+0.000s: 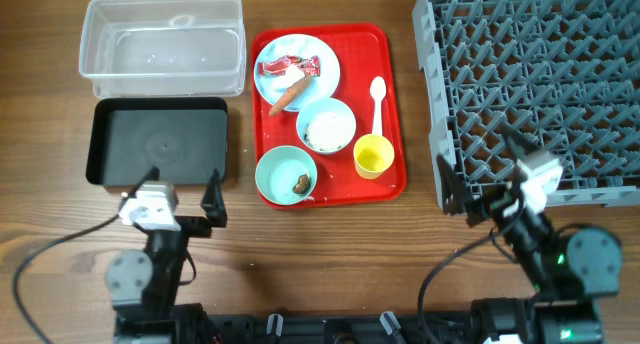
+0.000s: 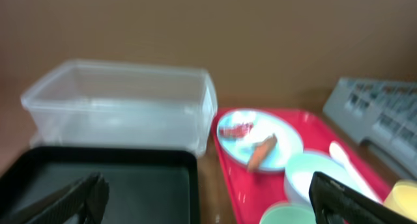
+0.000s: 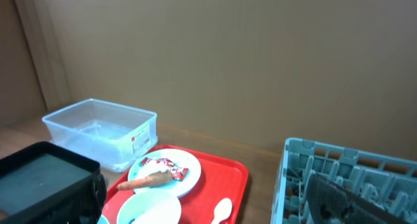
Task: Sort waste into correct bins and load items into the dishwasher rack
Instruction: 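Reach the left gripper to the blue plate and grasp the red wrapper and tissue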
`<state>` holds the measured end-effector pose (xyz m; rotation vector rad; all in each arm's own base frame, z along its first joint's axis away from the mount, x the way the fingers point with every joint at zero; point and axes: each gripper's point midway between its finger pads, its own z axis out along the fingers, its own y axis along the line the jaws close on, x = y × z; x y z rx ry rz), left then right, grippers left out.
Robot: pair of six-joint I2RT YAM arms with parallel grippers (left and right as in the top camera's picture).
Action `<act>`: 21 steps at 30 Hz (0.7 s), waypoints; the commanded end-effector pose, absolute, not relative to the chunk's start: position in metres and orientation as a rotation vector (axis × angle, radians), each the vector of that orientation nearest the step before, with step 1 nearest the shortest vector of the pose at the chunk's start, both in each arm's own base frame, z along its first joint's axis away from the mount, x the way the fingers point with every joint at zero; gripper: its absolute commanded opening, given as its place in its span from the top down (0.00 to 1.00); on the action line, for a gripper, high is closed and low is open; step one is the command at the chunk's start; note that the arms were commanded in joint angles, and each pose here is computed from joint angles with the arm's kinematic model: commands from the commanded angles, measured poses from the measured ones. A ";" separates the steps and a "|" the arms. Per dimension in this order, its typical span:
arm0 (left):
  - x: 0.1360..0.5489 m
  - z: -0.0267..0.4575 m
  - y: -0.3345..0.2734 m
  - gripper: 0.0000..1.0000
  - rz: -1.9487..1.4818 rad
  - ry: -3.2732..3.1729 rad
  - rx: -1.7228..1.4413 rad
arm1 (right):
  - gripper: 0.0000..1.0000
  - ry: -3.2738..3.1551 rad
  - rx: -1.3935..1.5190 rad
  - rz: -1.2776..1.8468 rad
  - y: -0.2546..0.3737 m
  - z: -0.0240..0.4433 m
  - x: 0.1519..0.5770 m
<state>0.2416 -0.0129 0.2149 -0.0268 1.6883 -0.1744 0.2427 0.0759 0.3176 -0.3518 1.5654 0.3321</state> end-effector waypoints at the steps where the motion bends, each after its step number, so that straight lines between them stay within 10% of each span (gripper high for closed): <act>1: 0.259 0.268 -0.014 0.00 -0.174 1.742 -0.013 | 0.00 1.656 -0.397 0.353 0.083 0.343 0.261; 11: 0.421 0.330 -0.091 0.00 -0.149 2.104 0.206 | 0.00 1.962 -0.384 0.401 0.084 0.340 0.305; 21: 0.550 0.158 -0.166 0.00 -0.218 2.407 0.336 | 0.00 2.223 -0.181 0.544 0.086 0.280 0.326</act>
